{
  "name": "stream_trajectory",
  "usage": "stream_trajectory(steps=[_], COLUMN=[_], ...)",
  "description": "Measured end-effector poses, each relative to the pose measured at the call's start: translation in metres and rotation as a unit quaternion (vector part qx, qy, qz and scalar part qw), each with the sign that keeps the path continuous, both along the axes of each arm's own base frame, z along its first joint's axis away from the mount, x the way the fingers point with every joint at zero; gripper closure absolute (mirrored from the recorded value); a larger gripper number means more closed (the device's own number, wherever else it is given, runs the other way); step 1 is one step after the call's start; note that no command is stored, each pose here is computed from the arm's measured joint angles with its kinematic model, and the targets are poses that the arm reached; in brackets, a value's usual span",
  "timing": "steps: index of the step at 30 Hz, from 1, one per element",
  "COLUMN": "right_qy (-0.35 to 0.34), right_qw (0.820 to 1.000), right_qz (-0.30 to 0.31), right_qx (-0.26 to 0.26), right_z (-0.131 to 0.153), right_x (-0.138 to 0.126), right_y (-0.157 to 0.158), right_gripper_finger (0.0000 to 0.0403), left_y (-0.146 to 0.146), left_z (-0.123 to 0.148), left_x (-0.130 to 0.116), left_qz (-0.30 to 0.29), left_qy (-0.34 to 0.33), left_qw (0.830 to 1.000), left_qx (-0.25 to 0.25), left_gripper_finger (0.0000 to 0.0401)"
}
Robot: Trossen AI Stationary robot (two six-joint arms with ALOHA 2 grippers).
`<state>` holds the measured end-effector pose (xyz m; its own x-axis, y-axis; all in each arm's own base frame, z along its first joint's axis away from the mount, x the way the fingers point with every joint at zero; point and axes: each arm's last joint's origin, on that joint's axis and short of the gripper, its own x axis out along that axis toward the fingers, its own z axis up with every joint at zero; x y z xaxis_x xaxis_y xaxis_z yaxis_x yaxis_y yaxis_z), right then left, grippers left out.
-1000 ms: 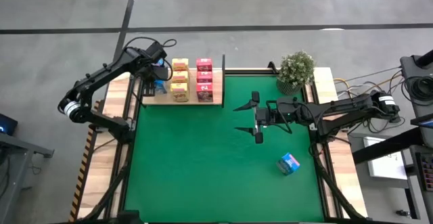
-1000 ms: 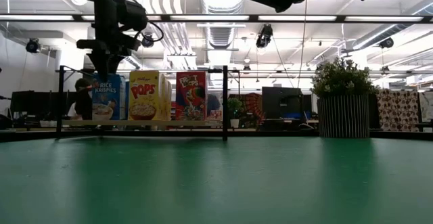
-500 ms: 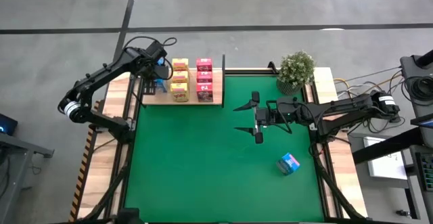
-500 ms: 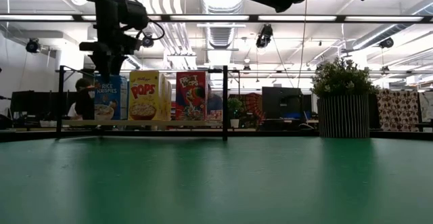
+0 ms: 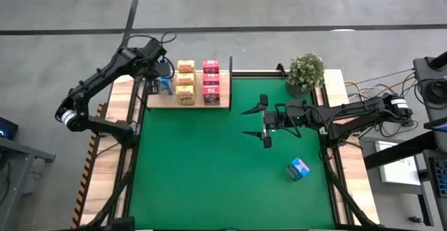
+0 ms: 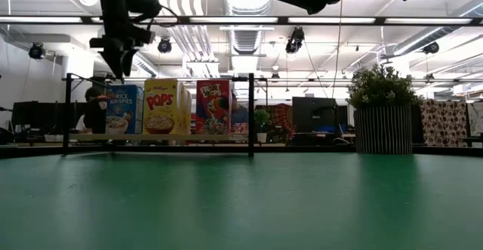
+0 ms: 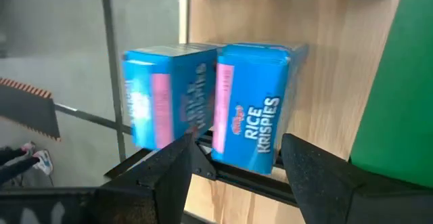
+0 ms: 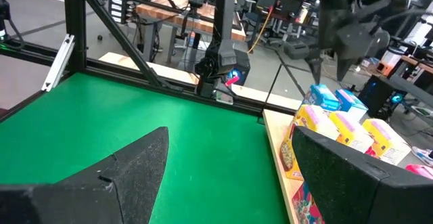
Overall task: Stack cereal on shelf
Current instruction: Put the top blue cereal box aligned with the blue cereal box on the shelf
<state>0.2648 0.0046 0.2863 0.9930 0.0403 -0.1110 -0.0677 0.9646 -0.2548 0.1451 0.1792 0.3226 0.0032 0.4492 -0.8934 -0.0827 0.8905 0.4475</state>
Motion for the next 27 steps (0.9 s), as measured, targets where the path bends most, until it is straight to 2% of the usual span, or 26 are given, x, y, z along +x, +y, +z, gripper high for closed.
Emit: stream_trajectory(steps=[5,7,10,13,18,23,25,27], right_qy=[0.001,0.001,0.001,0.002,0.006,0.007,0.007,0.007], right_qw=[1.0,1.0,1.0,1.0,1.0,1.0,1.0,1.0], right_qz=[0.0,0.0,0.0,-0.001,-0.001,-0.001,-0.001,-0.001], right_qx=[0.002,0.004,0.004,0.005,0.008,0.008,0.008,0.008], right_z=[0.0,0.0,0.0,0.0,-0.001,-0.001,-0.001,-0.001], right_x=[0.0,0.0,0.0,0.0,0.0,0.0,0.0,0.0], right_y=[0.0,0.0,0.0,0.0,0.0,0.0,0.0,0.0], right_gripper_finger=[0.0099,0.0099,0.0099,0.0099,0.0099,0.0099,0.0099,0.0099], left_y=[-0.005,-0.006,-0.005,-0.004,-0.001,0.003,0.003,0.003], left_z=[0.017,0.023,0.029,0.028,0.01,0.0,0.0,-0.001], left_x=[0.001,0.003,0.008,0.012,0.014,0.01,0.01,0.01], left_qz=[0.029,0.054,0.094,0.098,0.107,0.14,0.141,0.141], left_qy=[-0.035,-0.075,-0.167,-0.211,-0.19,-0.131,-0.131,-0.131], left_qw=[0.999,0.996,0.981,0.971,0.974,0.981,0.981,0.981], left_qx=[0.008,0.002,-0.021,-0.048,-0.051,-0.003,-0.003,-0.003], left_gripper_finger=[0.0195,0.0195,0.0199,0.0221,0.0295,0.038,0.0395,0.0393])
